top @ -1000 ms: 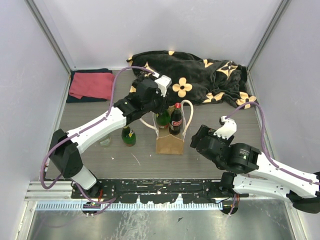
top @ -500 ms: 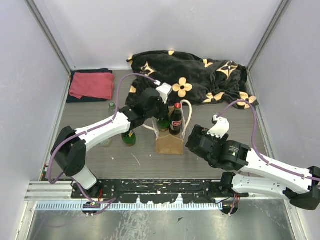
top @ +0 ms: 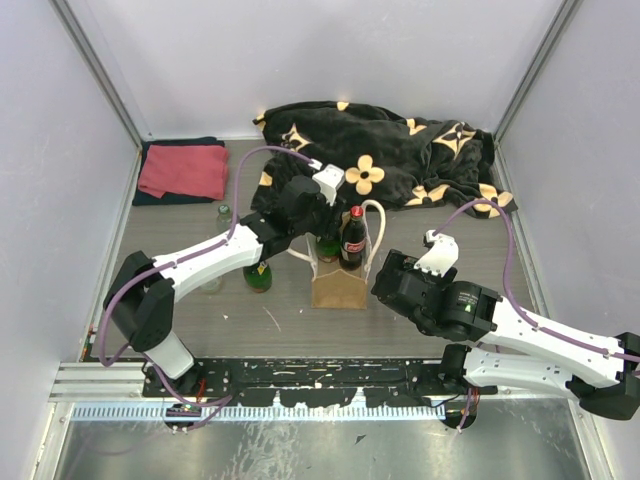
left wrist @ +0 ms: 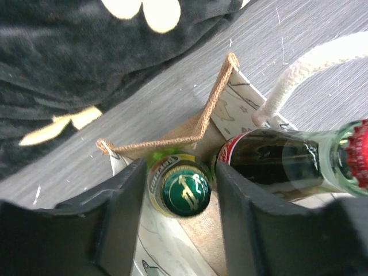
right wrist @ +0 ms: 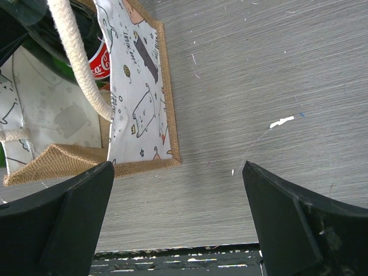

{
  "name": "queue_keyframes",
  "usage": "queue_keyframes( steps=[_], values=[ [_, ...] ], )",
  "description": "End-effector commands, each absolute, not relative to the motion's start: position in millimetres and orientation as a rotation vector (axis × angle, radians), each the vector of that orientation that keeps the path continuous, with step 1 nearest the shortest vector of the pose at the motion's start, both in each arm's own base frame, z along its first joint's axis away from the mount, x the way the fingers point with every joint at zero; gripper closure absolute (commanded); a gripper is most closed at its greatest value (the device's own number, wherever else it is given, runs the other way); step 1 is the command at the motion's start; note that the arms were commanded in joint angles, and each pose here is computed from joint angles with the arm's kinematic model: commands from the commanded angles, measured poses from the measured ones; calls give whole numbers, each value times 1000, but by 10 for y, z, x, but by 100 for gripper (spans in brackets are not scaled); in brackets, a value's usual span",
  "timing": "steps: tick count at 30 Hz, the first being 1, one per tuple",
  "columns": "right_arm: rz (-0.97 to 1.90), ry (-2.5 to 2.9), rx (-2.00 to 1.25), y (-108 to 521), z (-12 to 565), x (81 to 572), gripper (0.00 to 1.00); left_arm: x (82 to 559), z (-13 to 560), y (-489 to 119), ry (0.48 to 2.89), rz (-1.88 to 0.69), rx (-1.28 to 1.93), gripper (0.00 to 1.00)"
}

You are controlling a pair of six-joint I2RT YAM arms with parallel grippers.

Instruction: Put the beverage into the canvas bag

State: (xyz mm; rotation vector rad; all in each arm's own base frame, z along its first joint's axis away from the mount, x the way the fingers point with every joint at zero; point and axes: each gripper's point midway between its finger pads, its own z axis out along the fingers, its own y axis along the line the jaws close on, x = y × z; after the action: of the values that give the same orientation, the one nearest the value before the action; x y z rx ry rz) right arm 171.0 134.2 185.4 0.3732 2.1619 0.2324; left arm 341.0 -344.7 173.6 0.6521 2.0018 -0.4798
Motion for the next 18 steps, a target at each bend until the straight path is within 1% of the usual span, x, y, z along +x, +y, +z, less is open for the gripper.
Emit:
queue_keyframes(
  steps=[1, 2, 3, 6, 10, 12, 15, 18],
  values=[
    [256, 2120, 395, 1371, 1949, 1767, 0, 3544, 2203, -3545, 1887, -506, 601, 36],
    [257, 2121, 395, 1374, 1950, 1767, 0, 3543, 2256, -3540, 1880, -507, 598, 30],
    [258, 2122, 395, 1375, 1950, 1765, 0, 3544, 2300, -3537, 1875, -509, 593, 26],
    [263, 2128, 394, 1385, 1948, 1757, 0, 3530, 2424, -3522, 1871, -515, 586, 21],
    [277, 2131, 395, 1392, 1962, 1748, 0, 3532, 2623, -3441, 1867, -488, 565, 17],
    [287, 2129, 398, 1399, 1985, 1747, 0, 3541, 2814, -3337, 1851, -468, 542, 16],
    [289, 2127, 394, 1401, 2004, 1749, 0, 3530, 3096, -3018, 1836, -444, 494, 16],
    [289, 2131, 392, 1402, 1995, 1744, 0, 3383, 3266, -2549, 1834, -391, 452, 14]
  ],
)
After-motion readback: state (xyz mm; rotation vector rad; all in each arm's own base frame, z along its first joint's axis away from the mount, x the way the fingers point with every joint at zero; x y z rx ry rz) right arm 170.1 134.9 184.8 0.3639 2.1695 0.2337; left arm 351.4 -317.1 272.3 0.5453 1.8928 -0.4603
